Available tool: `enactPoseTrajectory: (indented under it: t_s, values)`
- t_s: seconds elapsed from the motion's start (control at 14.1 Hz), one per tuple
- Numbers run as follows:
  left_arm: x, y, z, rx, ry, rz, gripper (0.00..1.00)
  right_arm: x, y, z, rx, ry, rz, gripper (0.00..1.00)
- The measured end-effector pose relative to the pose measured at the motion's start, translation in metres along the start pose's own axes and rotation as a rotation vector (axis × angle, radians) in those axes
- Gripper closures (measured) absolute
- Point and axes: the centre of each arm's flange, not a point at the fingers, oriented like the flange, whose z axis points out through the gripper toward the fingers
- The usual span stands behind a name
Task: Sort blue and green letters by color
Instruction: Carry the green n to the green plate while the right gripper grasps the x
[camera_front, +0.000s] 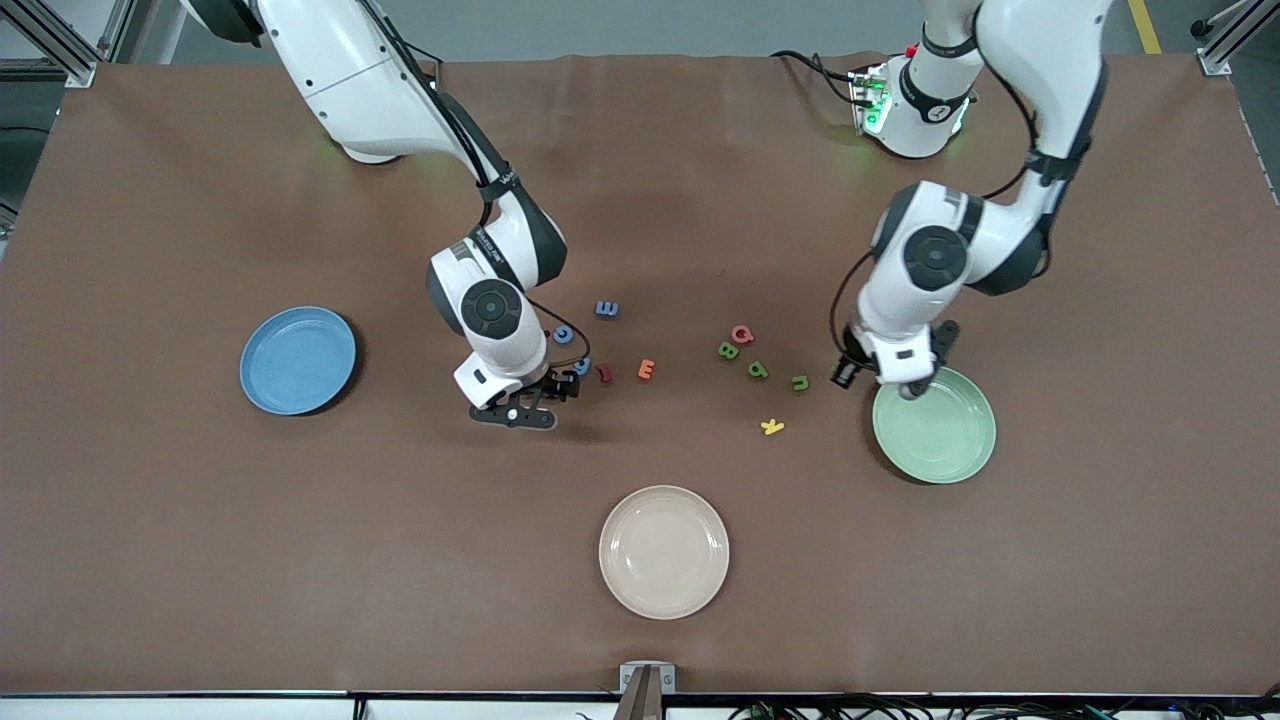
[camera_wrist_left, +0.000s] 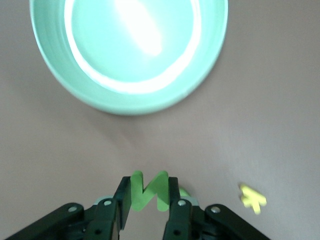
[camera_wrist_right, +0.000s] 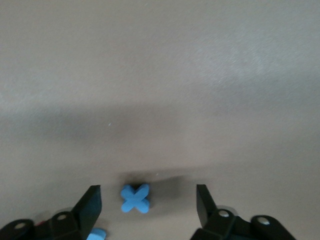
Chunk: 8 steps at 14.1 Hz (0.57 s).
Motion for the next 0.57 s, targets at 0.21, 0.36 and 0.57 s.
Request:
enactPoseTrajectory:
  t_s: [0.21, 0.36, 0.57]
  values:
    - [0.056, -0.016, 0.003, 0.001, 0.001, 0.069, 0.67, -0.004, -0.003, 0.005, -0.021, 0.006, -0.012, 0.22]
    - [0.088, -0.022, 0.01, 0.003, -0.002, 0.122, 0.67, -0.006, -0.003, 0.012, -0.028, 0.0, -0.015, 0.22]
    - [0.127, -0.029, 0.03, 0.015, -0.014, 0.184, 0.67, -0.007, -0.003, 0.018, -0.034, -0.006, -0.017, 0.22]
